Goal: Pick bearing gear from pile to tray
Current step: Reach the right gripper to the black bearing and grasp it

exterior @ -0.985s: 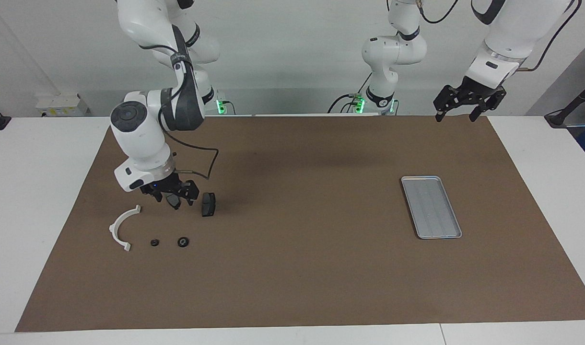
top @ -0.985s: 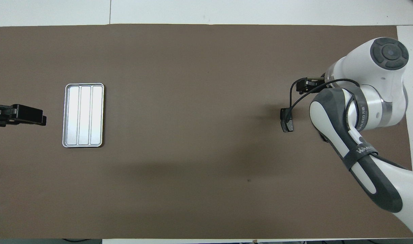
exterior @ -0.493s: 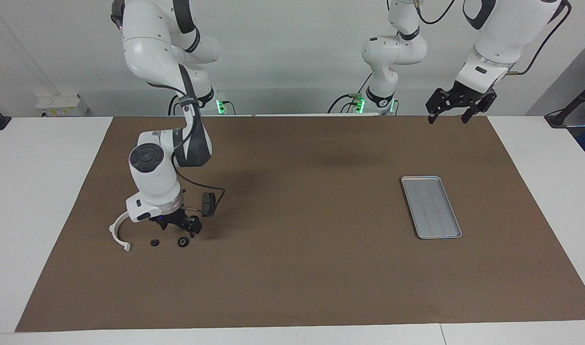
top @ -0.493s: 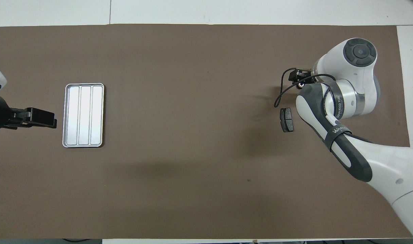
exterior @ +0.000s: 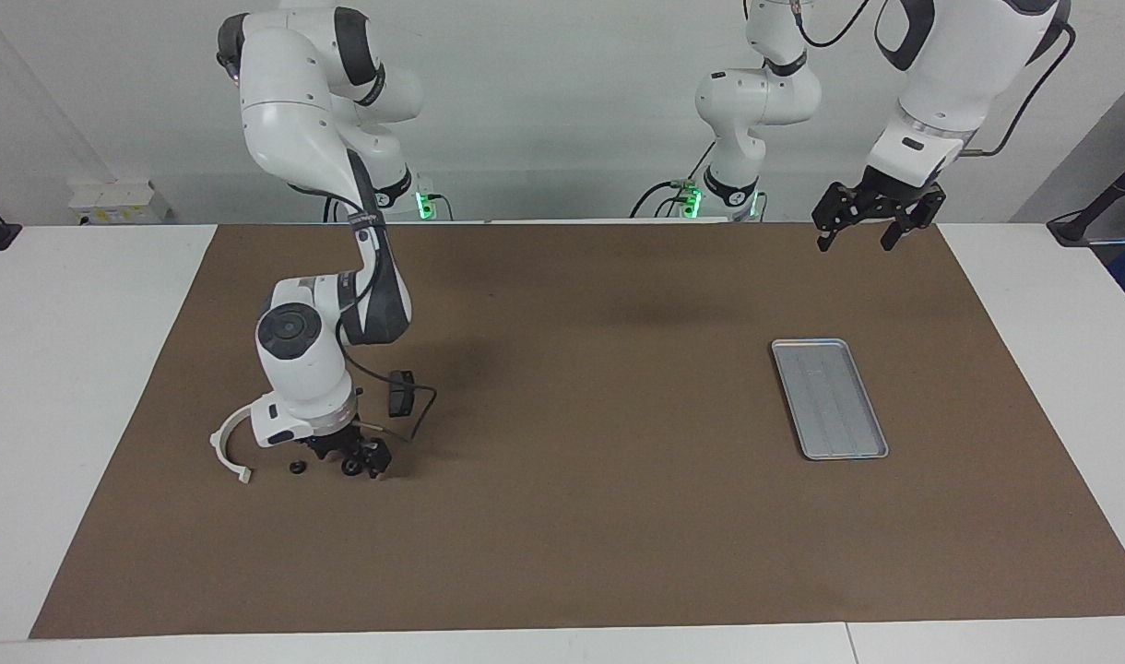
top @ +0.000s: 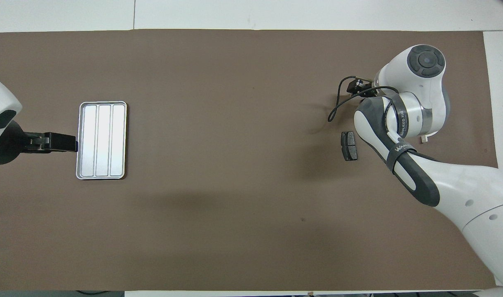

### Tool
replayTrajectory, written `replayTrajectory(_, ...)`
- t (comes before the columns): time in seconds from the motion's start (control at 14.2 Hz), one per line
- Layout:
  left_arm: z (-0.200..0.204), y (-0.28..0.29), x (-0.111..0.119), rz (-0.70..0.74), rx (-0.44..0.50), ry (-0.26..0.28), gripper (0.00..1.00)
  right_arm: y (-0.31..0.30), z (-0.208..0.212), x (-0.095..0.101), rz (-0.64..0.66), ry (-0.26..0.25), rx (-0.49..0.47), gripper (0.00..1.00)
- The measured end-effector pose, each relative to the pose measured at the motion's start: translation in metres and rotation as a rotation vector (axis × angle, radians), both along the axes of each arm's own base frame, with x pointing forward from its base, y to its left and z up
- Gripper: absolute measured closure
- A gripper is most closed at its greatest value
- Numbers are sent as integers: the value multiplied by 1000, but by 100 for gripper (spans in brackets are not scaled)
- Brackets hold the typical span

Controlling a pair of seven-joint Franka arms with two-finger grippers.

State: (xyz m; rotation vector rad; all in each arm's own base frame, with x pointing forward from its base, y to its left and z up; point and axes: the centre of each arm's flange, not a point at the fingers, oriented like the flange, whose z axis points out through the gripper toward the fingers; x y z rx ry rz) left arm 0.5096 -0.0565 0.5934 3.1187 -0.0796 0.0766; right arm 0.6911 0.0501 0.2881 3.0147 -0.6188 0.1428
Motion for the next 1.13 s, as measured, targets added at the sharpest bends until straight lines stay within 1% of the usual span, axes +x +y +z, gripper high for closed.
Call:
replayTrajectory(0.07, -2, 0, 0, 0, 0, 0, 0, 0, 0, 0, -3, 0, 1, 8)
replayTrajectory(0.28, -8, 0, 1, 2, -1, -8, 1, 0, -1, 0, -31, 5, 31, 12)
replayTrajectory(0.42, -11, 0, 1, 3, -1, -10, 0, 0, -3, 0, -37, 8, 38, 10)
replayTrajectory(0.49, -13, 0, 2, 3, -1, -11, 0, 0, -4, -1, -38, 10, 39, 12)
replayTrajectory(0.56, -14, 0, 2, 3, -1, -13, 0, 0, -5, -1, -38, 12, 39, 12)
replayTrajectory(0.63, -15, 0, 2, 4, -2, -17, 0, 0, -6, -1, -38, 14, 39, 19)
replayTrajectory(0.7, -16, 1, 3, 5, -2, -22, 0, 0, -7, -1, -38, 14, 38, 20)
replayTrajectory(0.77, -17, 1, 3, 6, -3, -25, 0, 0, -6, -1, -38, 13, 39, 27)
replayTrajectory(0.84, -17, 1, 4, 7, -3, -26, 0, 0, -4, 0, -38, 9, 39, 38)
replayTrajectory(0.91, -17, 1, 4, 8, -3, -28, 0, -1, -2, 0, -40, 7, 39, 49)
replayTrajectory(0.99, -17, 1, 4, 9, -4, -30, 1, -2, -1, 0, -42, 8, 38, 63)
replayTrajectory(1.06, -18, 1, 4, 11, -4, -33, 0, -3, -1, 0, -43, 8, 39, 65)
replayTrajectory(1.13, -19, 2, 5, 13, -4, -37, 0, -3, -1, 0, -43, 8, 39, 65)
